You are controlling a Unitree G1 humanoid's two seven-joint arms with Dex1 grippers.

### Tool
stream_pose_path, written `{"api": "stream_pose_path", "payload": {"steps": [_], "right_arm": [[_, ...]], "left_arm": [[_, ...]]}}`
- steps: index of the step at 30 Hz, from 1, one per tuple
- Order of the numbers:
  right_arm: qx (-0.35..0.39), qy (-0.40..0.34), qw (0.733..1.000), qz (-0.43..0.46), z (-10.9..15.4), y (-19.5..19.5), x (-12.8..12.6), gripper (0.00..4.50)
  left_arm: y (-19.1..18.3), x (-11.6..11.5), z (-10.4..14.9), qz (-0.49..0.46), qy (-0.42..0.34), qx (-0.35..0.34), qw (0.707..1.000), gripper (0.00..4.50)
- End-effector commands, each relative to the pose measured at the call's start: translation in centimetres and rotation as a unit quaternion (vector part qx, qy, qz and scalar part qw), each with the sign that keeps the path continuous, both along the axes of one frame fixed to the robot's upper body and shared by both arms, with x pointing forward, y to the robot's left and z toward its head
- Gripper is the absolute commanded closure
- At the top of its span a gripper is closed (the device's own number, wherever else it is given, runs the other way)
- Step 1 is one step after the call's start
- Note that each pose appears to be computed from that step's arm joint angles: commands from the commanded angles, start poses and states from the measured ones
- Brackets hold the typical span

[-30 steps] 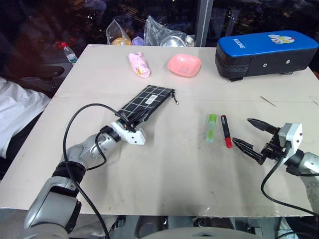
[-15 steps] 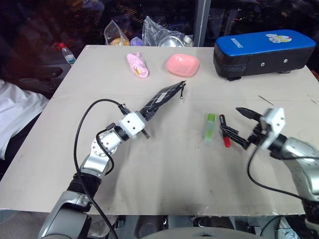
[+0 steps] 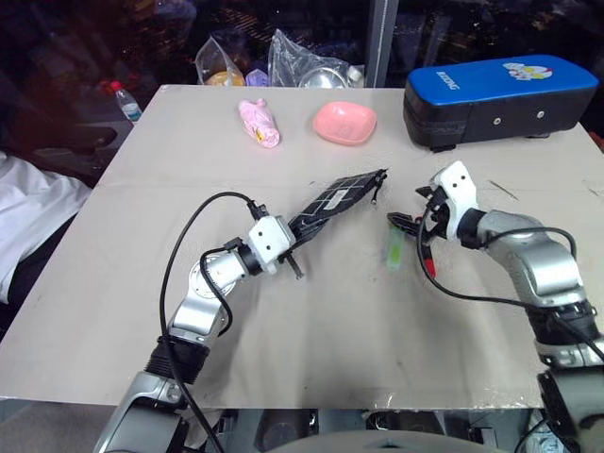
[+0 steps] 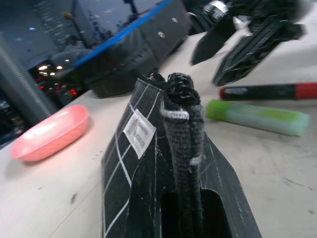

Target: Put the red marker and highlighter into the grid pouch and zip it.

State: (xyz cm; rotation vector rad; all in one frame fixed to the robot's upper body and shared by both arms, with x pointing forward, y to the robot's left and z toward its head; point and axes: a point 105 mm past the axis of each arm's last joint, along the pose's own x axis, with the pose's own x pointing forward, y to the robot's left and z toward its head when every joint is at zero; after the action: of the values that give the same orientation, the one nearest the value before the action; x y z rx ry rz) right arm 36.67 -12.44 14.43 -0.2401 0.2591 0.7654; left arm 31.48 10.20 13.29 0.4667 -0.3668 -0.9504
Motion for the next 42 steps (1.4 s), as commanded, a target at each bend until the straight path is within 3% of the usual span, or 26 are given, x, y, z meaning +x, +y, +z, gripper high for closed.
{"api": "stream_pose_path", "payload": {"steps": [1,12,16,19,20,23,32,42], "right_arm": [[0.016,0.003,1.000,0.021,1.2,1.2,0.5,0.00],[0.032,-0.008,0.999,0.028,2.6,2.7,1.7,0.00],[0.029,-0.007,0.999,0.027,2.4,2.6,1.8,1.23],[0.028,-0.009,0.999,0.027,2.3,2.7,1.9,2.59],[0.028,-0.009,0.999,0.026,2.3,2.7,1.9,3.27],[0.024,-0.014,0.999,0.023,2.2,2.7,2.1,4.46],[0.008,-0.034,0.999,0.033,2.1,2.7,2.1,4.46],[-0.075,-0.087,0.985,0.130,1.9,4.3,0.1,4.46]], "left_arm": [[0.0,-0.2,0.7,-0.006,-0.023,0.002,1.000,4.48],[-0.3,-0.5,0.3,-0.014,-0.024,0.020,0.999,4.48],[-0.2,-0.5,0.4,-0.013,-0.024,0.021,0.999,4.50],[-0.2,-0.5,0.3,-0.014,-0.024,0.023,0.999,4.50],[-0.2,-0.5,0.3,-0.014,-0.024,0.023,0.999,4.50],[-0.1,-0.6,0.2,-0.017,-0.025,0.031,0.999,4.50],[-0.1,-0.6,0.0,-0.013,-0.023,0.030,0.999,4.50],[0.1,0.5,0.2,0.032,-0.038,0.024,0.998,4.50]]}}
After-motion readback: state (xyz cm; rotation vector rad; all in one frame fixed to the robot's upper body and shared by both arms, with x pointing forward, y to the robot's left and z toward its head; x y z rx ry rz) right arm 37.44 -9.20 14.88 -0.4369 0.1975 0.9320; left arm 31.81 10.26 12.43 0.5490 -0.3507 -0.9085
